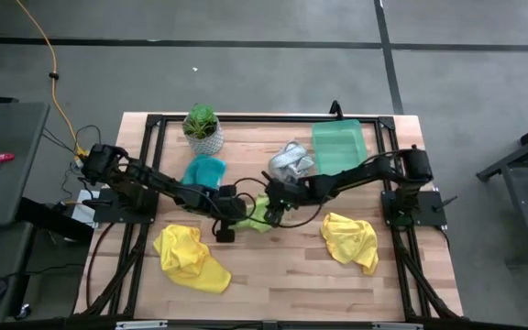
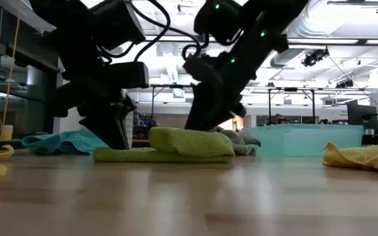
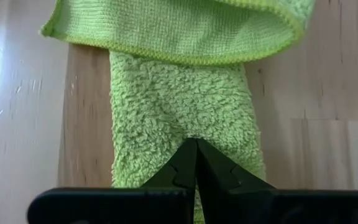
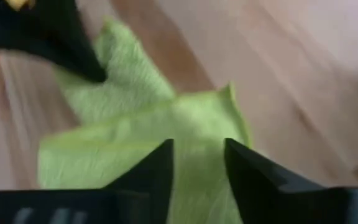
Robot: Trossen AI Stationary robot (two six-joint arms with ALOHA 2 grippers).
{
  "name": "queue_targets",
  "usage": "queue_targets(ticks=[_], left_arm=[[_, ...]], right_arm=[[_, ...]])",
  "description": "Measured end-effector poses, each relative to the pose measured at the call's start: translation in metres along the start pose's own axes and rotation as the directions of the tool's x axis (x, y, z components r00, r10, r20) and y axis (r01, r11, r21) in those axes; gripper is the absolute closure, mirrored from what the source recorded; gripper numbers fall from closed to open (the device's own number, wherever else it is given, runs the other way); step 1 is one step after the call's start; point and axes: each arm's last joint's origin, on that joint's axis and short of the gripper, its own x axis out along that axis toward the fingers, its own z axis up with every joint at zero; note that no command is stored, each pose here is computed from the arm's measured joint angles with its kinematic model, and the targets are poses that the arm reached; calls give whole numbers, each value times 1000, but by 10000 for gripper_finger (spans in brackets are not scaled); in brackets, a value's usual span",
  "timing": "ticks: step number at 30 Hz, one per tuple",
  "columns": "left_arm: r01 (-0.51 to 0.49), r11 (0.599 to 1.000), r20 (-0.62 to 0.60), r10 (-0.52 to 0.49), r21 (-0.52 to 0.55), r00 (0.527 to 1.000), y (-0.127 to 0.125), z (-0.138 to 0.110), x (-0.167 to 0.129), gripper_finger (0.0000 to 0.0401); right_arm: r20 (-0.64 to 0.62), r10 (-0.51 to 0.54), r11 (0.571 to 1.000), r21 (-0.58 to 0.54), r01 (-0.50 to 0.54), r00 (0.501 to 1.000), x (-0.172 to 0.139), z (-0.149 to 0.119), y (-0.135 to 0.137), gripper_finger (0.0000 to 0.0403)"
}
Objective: Fold microfiber towels
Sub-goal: Fold the green microfiber cloth
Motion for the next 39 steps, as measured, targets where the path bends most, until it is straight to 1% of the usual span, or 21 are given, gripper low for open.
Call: queue_targets(ticks=[4,5,9,11,14,16,19,23,25,27,28,29,31,33,35,37,39], left_arm=[[-3,1000,3,3,-3,1000,1,0,0,401],[-7,1000,4,7,-2,1000,1,1,0,401],[-13,1000,5,13,5,1000,1,1,0,401],[-15,1000,6,15,3,1000,2,1,0,401],[-19,1000,0,19,-2,1000,4,1,0,401],[-22,1000,-9,22,-5,1000,5,0,0,401],[-25,1000,-19,25,-6,1000,8,0,0,401],[-24,1000,-23,24,4,999,9,0,0,401],[-24,1000,-24,24,11,999,9,0,0,401],[-24,1000,-26,25,14,999,9,-1,0,401],[-24,1000,-26,25,14,999,9,-1,0,401],[-24,1000,-26,24,13,999,9,-1,0,401],[-24,1000,-25,24,12,999,9,-1,0,401],[-24,1000,-22,24,11,999,9,0,0,401],[-23,1000,-13,23,10,1000,9,1,0,401],[-20,1000,-9,20,9,1000,9,1,0,401],[-17,1000,-6,17,8,1000,9,1,0,401]], right_arm=[[24,25,1000,16,-25,999,4,6,-6,378],[15,26,999,18,-27,1000,5,7,-9,390],[-38,35,999,9,-35,999,5,5,-14,382],[-79,34,999,-10,-35,996,5,2,-15,394],[-154,-18,999,-46,11,988,4,-6,-19,397],[-183,-52,997,-61,42,982,-3,-8,-21,400],[-195,-61,995,-88,45,979,-18,-5,-21,401],[-265,-137,984,-143,102,954,-36,-14,-28,402],[-278,-136,984,-146,98,951,-43,-21,-32,403],[-286,-130,989,-111,102,949,-53,-29,-37,403],[-267,-119,991,-94,97,956,-60,-31,-40,403],[-217,-89,995,-68,76,972,-68,-30,-40,403],[-81,-5,1000,-2,5,997,-83,-26,-40,403],[61,109,991,68,-113,992,-93,-24,-42,403],[169,187,970,127,-209,968,-95,-25,-44,403],[201,203,953,185,-240,958,-88,-32,-46,403],[192,195,943,231,-238,962,-74,-39,-48,403]])
